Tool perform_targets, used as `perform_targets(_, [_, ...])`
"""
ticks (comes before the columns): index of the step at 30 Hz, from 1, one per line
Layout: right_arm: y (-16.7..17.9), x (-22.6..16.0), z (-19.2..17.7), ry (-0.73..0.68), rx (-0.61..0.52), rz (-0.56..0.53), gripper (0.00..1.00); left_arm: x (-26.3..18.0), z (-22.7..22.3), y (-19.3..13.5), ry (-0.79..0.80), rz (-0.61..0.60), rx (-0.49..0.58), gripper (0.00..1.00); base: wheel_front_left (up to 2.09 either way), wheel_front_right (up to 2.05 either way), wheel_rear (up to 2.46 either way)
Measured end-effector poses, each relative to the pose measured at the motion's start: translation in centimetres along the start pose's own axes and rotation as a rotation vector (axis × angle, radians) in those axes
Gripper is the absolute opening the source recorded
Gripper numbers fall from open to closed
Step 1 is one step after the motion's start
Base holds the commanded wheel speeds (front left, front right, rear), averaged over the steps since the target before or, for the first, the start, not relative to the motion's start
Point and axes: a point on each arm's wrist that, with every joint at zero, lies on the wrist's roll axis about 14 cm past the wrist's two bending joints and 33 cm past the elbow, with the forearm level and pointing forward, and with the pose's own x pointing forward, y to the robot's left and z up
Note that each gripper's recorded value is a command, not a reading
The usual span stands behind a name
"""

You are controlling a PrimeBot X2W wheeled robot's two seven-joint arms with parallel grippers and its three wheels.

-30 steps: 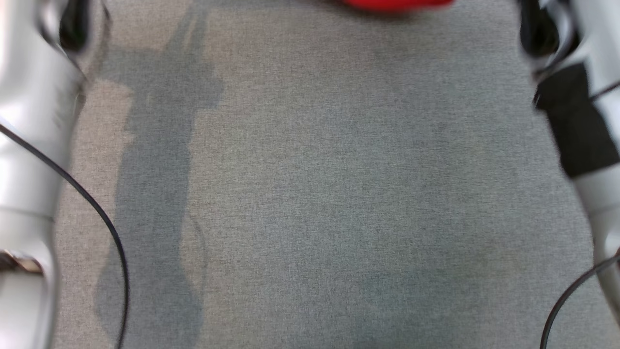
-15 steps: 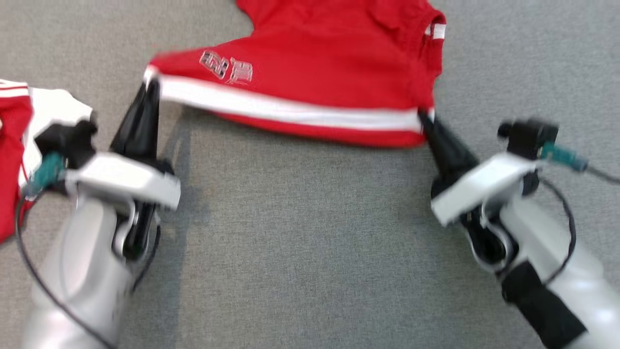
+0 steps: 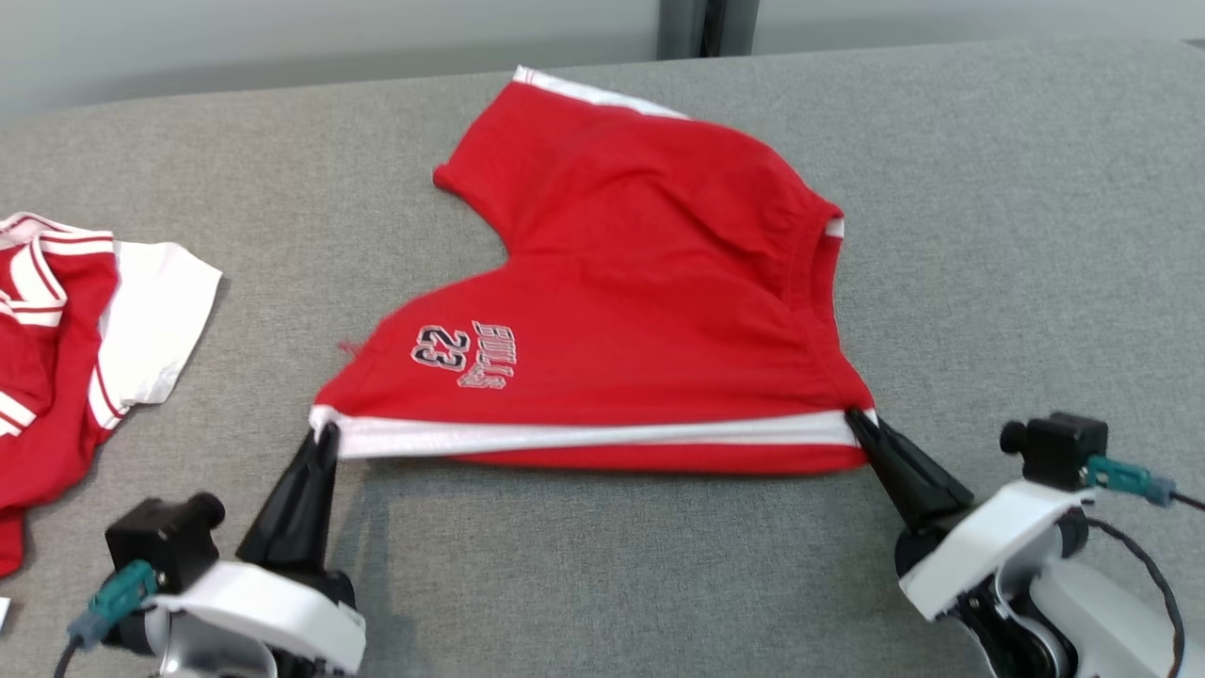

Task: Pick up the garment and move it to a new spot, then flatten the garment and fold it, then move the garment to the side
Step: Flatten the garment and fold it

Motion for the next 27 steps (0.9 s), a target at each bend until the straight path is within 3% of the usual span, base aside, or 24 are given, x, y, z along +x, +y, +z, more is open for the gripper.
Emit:
perform_targets(14, [-1.2, -6.4, -3.1, 0.050, 0.089, -0.084, 0.00, -6.7, 1.6, -2.4, 0.072, 0.016, -0.040, 0.00, 0.00, 0.00, 0.00])
perform_targets(20, [0.5, -5.4, -1.1, -0.039, 0.207, -0.072, 0.00, -4.8, 3.4, -2.1, 0.040, -0.005, 0.021, 0.00, 0.00, 0.00, 0.00])
perform_targets(27, [0.3, -2.8, 2.1, -0.177, 0.382, -0.094, 0.00, 1.2, 7.2, -3.3, -0.041, -0.126, 0.128, 0.00, 0.00, 0.00, 0.00])
